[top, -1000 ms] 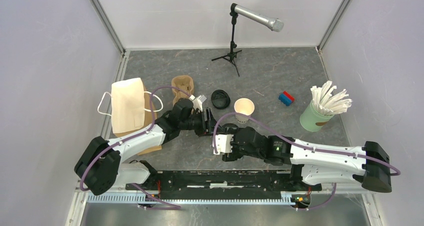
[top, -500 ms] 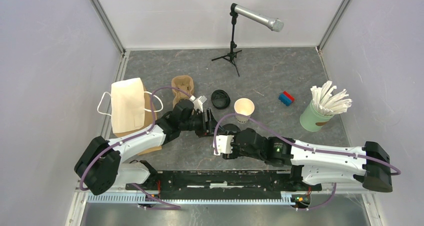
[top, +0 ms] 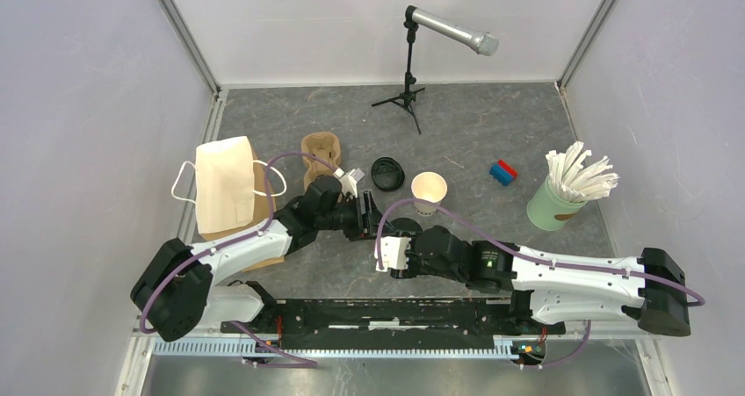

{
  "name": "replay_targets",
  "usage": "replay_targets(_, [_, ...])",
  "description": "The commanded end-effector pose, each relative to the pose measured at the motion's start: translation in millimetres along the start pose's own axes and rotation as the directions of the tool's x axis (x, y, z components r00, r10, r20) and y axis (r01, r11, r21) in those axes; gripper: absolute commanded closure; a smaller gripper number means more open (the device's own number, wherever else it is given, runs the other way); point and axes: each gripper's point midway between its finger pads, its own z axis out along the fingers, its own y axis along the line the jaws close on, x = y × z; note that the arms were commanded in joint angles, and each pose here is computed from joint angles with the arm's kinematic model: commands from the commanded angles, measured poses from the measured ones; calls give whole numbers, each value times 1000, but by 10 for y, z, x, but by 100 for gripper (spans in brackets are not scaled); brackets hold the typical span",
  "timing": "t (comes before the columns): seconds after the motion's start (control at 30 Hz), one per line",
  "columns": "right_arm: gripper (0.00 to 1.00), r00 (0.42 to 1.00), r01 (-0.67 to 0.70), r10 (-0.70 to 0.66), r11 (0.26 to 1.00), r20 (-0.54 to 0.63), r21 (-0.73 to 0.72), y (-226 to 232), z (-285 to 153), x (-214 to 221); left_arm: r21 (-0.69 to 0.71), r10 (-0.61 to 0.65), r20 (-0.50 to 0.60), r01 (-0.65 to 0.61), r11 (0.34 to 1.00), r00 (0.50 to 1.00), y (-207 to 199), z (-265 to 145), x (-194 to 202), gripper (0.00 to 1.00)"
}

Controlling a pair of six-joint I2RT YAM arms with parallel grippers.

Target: Pack the takeout coffee

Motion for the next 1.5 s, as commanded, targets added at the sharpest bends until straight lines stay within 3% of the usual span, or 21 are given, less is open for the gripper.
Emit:
replay_targets(0.0, [46,998,-40,39,999,56,9,-15,-14,-148,20,-20,27,20,1000,999,-52,13,-30,35])
replay_targets(0.37, [46,995,-68,68,998,72,-6,17,-25,-179,9,-22,17,22,1000,1000,-2,36,9,40])
replay_targets(0.53, [43,977,-189,184,981,104,38,-121,-138,-349,1,-17,14,17,1000,1000,30,46,28,41])
replay_targets(0.73, [42,883,-450,420,885,210,120,-398,-385,-588,-4,-6,3,6,1000,1000,46,64,62,45])
replay_targets(0.9, [52,782,-621,577,751,237,223,-616,-447,-420,-8,-1,1,1,1000,1000,53,74,81,45])
replay_targets(1.03, [56,735,-678,636,698,237,230,-669,-382,-281,-15,4,-1,-5,1000,1000,77,81,108,45])
replay_targets(1.47, [63,689,-725,704,663,173,188,-385,-31,247,-32,11,-7,-11,999,1000,110,110,167,45])
